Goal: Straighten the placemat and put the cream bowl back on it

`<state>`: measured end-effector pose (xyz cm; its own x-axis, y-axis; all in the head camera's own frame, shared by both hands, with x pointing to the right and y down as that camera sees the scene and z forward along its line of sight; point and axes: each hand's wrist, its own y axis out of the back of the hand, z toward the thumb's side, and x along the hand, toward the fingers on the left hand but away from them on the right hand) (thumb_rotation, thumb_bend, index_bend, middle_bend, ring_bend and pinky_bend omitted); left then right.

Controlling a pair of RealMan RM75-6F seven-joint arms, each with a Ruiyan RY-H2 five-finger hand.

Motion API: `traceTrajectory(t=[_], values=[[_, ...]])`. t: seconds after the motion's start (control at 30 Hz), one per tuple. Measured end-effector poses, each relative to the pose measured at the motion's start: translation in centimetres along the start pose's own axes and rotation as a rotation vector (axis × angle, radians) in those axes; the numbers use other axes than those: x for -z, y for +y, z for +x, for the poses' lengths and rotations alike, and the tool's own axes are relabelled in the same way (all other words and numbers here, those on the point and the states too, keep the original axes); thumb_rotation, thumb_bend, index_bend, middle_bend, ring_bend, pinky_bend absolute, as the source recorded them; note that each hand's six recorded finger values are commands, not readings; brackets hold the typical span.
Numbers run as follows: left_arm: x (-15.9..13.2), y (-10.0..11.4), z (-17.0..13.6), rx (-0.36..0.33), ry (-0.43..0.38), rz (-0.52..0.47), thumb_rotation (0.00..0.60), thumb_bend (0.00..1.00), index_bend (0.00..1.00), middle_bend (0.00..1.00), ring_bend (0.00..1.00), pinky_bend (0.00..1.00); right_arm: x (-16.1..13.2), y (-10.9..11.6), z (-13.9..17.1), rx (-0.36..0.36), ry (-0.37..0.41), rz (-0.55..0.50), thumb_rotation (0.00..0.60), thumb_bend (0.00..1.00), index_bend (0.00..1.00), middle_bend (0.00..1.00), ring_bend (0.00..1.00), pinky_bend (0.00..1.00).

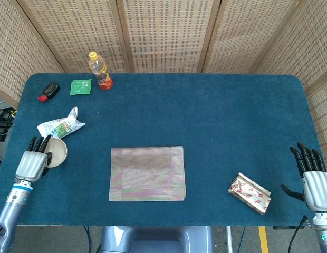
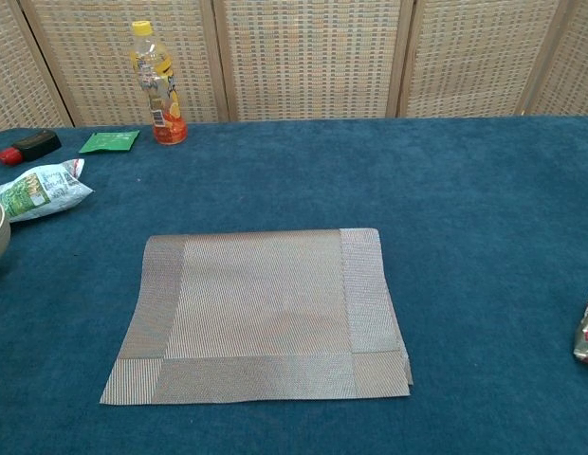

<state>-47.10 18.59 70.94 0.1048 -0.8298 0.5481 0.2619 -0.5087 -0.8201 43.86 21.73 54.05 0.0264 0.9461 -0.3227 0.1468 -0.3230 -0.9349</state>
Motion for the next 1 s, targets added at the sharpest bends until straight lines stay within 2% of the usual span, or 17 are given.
traceTrajectory(t=[0.07, 0.17, 0.23, 0.43, 0.5, 0.8, 1.0], values=[[0.1, -0.5, -0.1, 0.018, -0.002, -0.002, 0.600, 0.51, 0.66, 0.00, 0.00, 0.00, 0.0, 0.0, 0.0, -0.001, 0.001, 0.001, 0.600, 0.09, 0.01, 0.00, 0.00, 0.00], [0.2, -1.1, -0.3, 0.044, -0.005, -0.002, 0.600, 0.38, 0.57, 0.00, 0.00, 0.00, -0.1, -0.1, 0.0, -0.002, 0.001, 0.002, 0.600, 0.09, 0.01, 0.00, 0.00, 0.00], [0.3, -1.2, -0.3, 0.050, -0.006, -0.001, 0.600, 0.30, 0.45, 0.00, 0.00, 0.00, -0.1, -0.1, 0.0, -0.002, 0.000, 0.003, 0.600, 0.09, 0.01, 0.00, 0.00, 0.00], [0.8, -0.9, -0.4, 0.039, -0.002, -0.003, 0.600, 0.20, 0.10, 0.00, 0.00, 0.00, 0.0, -0.1, 0.0, -0.001, -0.001, 0.002, 0.600, 0.09, 0.01, 0.00, 0.00, 0.00], [1.1, -0.5, -0.5, 0.030, -0.003, -0.004, 0.600, 0.20, 0.04, 0.00, 0.00, 0.00, 0.0, 0.0, 0.0, 0.000, -0.002, 0.001, 0.600, 0.09, 0.01, 0.00, 0.00, 0.00], [2.2, 2.2, -1.2, -0.005, -0.016, -0.013, 0.600, 0.22, 0.03, 0.00, 0.00, 0.00, 0.0, 0.2, 0.1, 0.005, -0.003, -0.008, 0.600, 0.09, 0.01, 0.00, 0.00, 0.00], [0.1, 5.1, -2.1, -0.059, -0.066, -0.107, 0.600, 0.22, 0.09, 0.00, 0.00, 0.00, -0.1, 0.1, 0.1, 0.000, -0.002, -0.008, 0.600, 0.09, 0.01, 0.00, 0.00, 0.00]])
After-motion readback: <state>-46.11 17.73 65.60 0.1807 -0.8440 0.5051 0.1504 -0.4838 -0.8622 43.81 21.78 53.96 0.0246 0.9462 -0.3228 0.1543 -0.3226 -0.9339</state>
